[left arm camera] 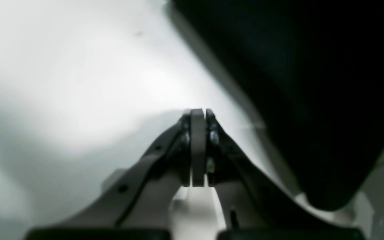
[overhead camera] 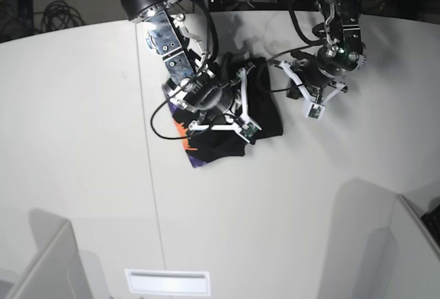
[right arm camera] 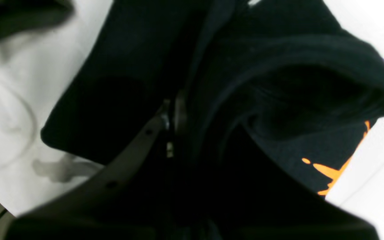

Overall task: Fold the T-shirt properly
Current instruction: 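Grasp the strip end with the right gripper and fold it over toward the left gripper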

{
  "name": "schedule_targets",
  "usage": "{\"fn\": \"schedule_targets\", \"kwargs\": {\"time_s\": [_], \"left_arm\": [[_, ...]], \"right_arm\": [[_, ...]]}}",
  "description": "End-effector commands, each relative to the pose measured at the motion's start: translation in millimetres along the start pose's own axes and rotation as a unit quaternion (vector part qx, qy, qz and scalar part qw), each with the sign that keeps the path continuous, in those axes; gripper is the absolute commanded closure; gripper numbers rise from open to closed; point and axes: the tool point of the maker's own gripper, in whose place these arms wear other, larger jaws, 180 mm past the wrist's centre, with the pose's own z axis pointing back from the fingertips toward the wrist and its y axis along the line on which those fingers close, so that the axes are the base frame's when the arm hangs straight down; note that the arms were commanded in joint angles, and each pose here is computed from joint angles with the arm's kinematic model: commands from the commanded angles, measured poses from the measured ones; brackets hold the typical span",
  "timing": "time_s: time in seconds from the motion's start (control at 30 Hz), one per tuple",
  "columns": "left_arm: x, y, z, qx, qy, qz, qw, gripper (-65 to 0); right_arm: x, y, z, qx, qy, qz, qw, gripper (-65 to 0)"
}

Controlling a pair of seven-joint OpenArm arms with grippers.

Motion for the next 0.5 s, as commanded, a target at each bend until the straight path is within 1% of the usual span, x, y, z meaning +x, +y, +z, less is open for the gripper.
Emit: {"fn": "schedule_targets", "kwargs": {"time_s": [0.0, 0.1, 0.2, 0.3, 0.4, 0.47], "left_arm": [[9.6, 0.1, 4.7, 0.003, -0.012, -0.009, 1.000, 0.0], [12.8, -1.3, 11.5, 0.005, -0.021, -0.014, 1.000, 0.0], [15.1, 10.5, 20.7, 0.024, -0.031, -0.005, 0.999, 0.0], [10.3, 19.8, 24.4, 0.035, -0.028, 0.003, 0.999, 0.0], [9.0, 20.4, 26.0, 0.036, -0.027, 0.000, 0.999, 0.0], [3.5, 20.3, 28.4, 0.037, -0.021, 0.000, 0.999, 0.0]], "right_arm": [[18.3, -1.5, 5.0, -0.001, -0.028, 0.000, 0.9996, 0.0], [21.2, -5.3, 5.2, -0.005, -0.028, 0.004, 0.9996, 0.0], [20.3, 0.2, 6.6, -0.001, -0.014, 0.019, 0.9997, 0.0], [26.8, 12.5, 6.6, 0.008, -0.022, 0.036, 0.9991, 0.0], [33.0, 14.7, 3.9, 0.011, -0.037, 0.039, 0.9985, 0.0], [30.4, 13.6, 0.8, 0.011, -0.031, 0.038, 0.9987, 0.0]]}}
